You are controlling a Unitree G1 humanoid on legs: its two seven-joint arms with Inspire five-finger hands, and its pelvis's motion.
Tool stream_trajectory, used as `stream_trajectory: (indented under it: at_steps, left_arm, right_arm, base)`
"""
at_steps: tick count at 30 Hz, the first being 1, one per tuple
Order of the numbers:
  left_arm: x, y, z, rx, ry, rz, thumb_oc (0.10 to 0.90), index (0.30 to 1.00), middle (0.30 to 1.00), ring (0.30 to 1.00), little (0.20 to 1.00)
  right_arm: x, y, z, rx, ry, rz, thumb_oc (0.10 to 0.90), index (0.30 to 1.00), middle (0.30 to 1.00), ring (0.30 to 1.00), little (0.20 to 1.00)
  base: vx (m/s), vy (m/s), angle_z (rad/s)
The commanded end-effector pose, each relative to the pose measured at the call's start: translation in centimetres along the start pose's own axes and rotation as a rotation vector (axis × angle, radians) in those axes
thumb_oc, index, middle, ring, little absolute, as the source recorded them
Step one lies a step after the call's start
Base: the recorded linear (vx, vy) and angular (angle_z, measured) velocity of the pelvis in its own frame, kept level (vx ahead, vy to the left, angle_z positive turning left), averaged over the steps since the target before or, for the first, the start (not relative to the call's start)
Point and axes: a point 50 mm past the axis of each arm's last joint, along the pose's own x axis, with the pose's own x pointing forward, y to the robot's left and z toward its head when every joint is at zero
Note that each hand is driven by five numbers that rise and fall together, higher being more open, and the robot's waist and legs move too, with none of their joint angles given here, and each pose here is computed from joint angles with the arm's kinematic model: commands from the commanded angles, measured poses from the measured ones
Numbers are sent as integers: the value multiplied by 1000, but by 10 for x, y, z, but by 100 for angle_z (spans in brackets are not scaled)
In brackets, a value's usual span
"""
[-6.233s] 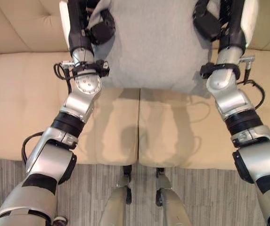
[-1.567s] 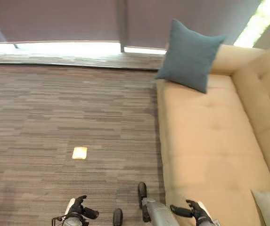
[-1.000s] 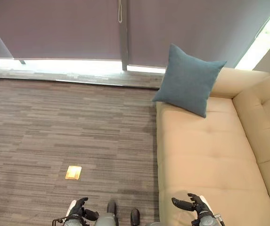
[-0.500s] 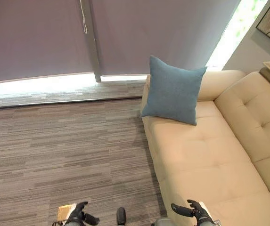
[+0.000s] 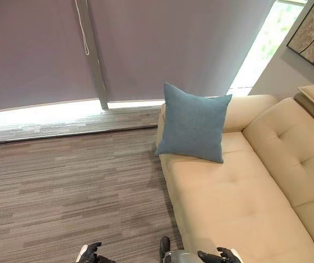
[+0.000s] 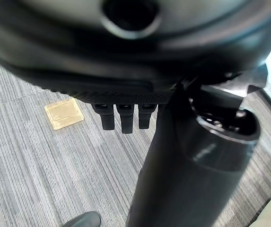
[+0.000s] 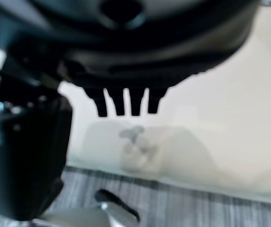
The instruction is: Pick up all the scattered cushions and arrange them neatly on the sofa.
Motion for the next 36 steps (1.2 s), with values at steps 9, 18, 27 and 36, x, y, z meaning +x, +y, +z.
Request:
stream_trajectory:
  at_steps: [9,18,27,36]
  left_arm:
    - [2,10,18,17,-83,30,800,900,900,900,900]
    - [2,7,9,28,-51,21,800,900,900,900,900]
    - [5,24,27,28,-111,78,800,900,900,900,900]
    - [4,26,23,3,-105,92,800,900,900,900,900]
  right_arm:
    - [9,-52,24,20,-81,-156,800,900,900,900,900]
    - [9,-50,16,-20,-45,-157,800,900,900,900,900]
    - [10,-41,36,-36,-108,-128,800,900,900,900,900]
    - [10,-44,40,-28,-132,-144,800,900,900,900,900]
  base:
    - [211,-6,-37]
    - [243,130,-50]
    - [132,167,-41]
    - [135,41,-28]
